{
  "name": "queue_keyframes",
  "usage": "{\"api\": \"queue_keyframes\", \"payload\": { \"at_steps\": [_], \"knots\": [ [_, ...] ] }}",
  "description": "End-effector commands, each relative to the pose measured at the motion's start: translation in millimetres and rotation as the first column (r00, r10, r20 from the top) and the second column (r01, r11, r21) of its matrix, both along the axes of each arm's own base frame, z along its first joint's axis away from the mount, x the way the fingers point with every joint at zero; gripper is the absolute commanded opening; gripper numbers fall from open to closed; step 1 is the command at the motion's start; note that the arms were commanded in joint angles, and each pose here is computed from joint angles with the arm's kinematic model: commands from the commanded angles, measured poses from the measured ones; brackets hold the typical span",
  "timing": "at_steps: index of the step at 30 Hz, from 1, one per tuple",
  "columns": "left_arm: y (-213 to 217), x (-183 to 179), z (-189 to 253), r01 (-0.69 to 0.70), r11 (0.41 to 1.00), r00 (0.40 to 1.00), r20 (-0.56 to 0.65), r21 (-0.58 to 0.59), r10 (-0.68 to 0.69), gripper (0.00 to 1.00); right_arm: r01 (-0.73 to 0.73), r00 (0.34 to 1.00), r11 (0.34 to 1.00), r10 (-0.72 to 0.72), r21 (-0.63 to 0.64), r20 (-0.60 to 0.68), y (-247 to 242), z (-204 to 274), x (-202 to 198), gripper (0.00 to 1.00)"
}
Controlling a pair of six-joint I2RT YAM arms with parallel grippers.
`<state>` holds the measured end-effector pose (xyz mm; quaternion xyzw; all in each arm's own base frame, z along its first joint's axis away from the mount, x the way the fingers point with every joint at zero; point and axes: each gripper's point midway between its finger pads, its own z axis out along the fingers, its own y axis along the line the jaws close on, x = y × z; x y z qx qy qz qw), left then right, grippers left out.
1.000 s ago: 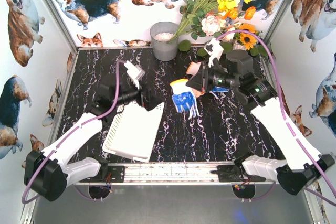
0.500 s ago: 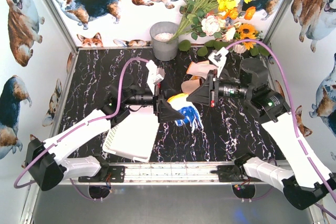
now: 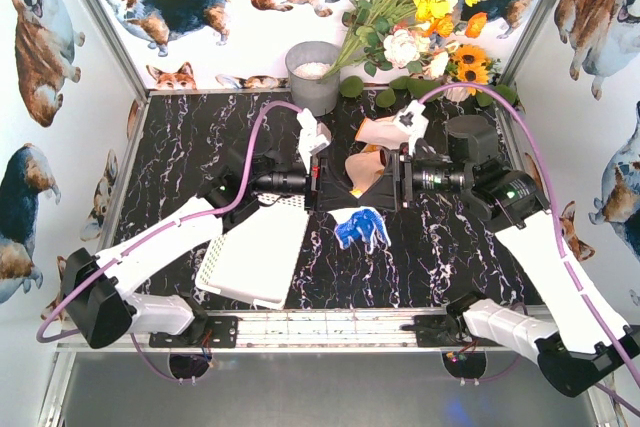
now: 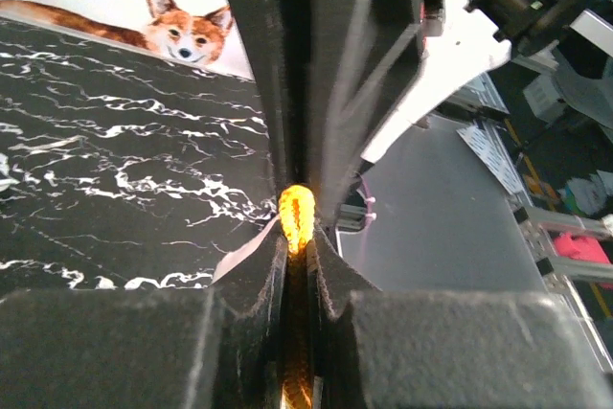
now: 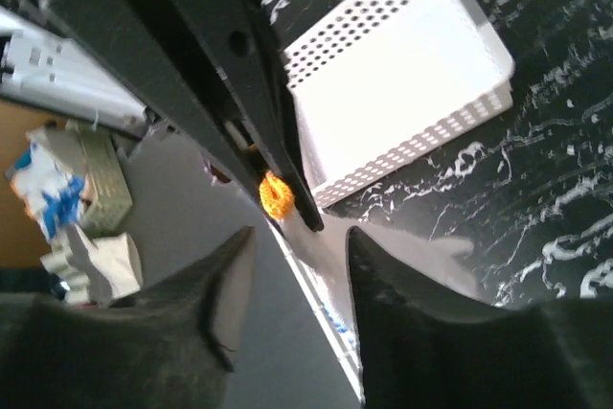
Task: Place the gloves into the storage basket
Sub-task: Pick up the glove from the center of the board, then place the glove at the center of the board.
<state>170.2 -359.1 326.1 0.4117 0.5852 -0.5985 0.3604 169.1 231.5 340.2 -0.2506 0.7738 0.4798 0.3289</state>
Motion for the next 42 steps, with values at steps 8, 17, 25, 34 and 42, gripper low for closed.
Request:
{"api": "queue_keyframes", "payload": {
  "at_steps": [8,17,25,34,42],
  "knots": [
    [-3.8,59.0,-54.2,-0.466,0.872,0.857,-0.168,0.147,0.487,0.00,0.414,0.902,0.906,-0.421,-0.085,-0.096,-57.6,-40.0,46.1,0.70],
    [-51.1,85.0,-51.9,-0.668,0.736,0.661,-0.367,0.111,0.655,0.00,0.633,0.765,0.766,-0.641,-0.108,-0.063,-95.7,-56.1,41.6,0.72],
    [-65.9,92.0,-89.4,-0.897,0.423,0.299,-0.528,0.130,0.795,0.00,0.821,0.559,0.544,-0.827,-0.170,0.054,-153.8,-57.7,30.6,0.71],
    [-58.8,41.6,-183.5,-0.883,0.332,0.242,-0.283,0.333,0.928,0.00,0.728,0.631,0.634,-0.769,-0.259,-0.108,-125.9,-103.1,29.6,0.76],
    [-34.5,16.0,-187.3,-0.864,0.365,0.317,-0.190,0.346,0.929,0.66,0.742,0.566,0.564,-0.817,-0.363,-0.113,-142.5,-129.0,17.6,0.82]
  ]
}}
